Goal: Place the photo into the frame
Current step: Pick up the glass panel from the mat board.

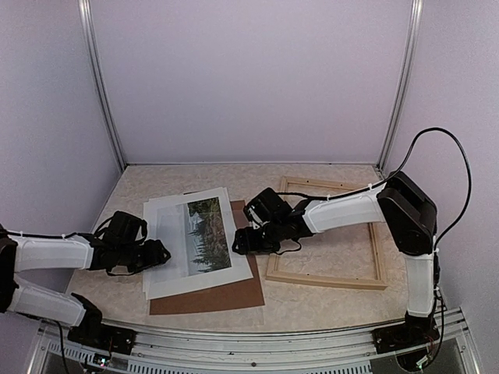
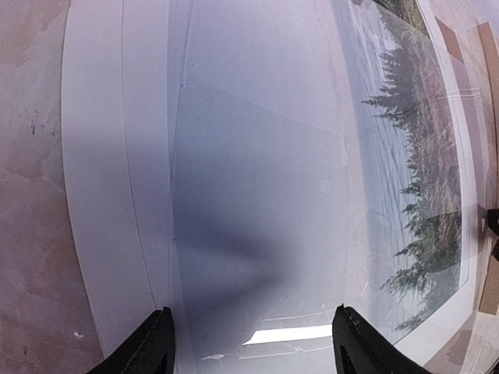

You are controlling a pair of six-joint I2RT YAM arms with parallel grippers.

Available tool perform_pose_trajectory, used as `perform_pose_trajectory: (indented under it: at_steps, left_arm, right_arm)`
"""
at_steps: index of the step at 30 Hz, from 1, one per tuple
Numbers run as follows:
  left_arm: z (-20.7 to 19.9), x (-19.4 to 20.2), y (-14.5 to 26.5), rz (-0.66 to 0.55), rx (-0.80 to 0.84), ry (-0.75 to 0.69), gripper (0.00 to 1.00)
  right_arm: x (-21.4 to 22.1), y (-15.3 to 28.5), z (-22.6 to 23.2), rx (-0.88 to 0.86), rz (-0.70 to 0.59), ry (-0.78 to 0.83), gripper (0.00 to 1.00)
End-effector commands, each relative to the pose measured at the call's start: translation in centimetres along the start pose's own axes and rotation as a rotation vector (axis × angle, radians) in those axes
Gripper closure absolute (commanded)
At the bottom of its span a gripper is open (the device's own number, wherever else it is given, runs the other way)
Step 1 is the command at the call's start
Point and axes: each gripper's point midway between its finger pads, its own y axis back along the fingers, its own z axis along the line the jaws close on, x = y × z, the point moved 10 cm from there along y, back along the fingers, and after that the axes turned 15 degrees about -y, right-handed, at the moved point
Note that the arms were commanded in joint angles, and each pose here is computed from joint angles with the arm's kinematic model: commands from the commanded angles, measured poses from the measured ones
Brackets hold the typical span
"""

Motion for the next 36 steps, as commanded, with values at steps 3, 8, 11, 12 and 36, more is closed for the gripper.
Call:
perform_pose_trajectory:
  at_steps: [3, 8, 11, 12, 36]
  left_arm:
    - [-1.7, -0.7, 1.0, -0.042, 0.248, 0.007, 0.33]
    - [-2.3, -1.7, 2.1, -0.096, 0.33, -0.008, 0.34]
    - [-2.3, -2.3, 2.8, -0.127, 0.364, -0.01, 0.32]
    - [-2.3, -2.5, 3.0, -0.138, 0.371, -0.01, 0.32]
    - [-2.4, -3.6, 4.6, -0.135, 0.435, -0.024, 0.81]
  right_arm:
    - [2.2, -1.6, -2.1, 0.047, 0.092, -0.037, 0.22]
    - [2.2, -1.6, -2.2, 0.045, 0.093, -0.031, 0.21]
    - [2.2, -1.6, -2.1, 0.047, 0.091, -0.028, 0.21]
    - [2.1, -1.5, -2.2, 0.052, 0.088, -0.026, 0.22]
    - [1.5, -1.0, -1.6, 0.043, 0.08, 0.02, 0.2]
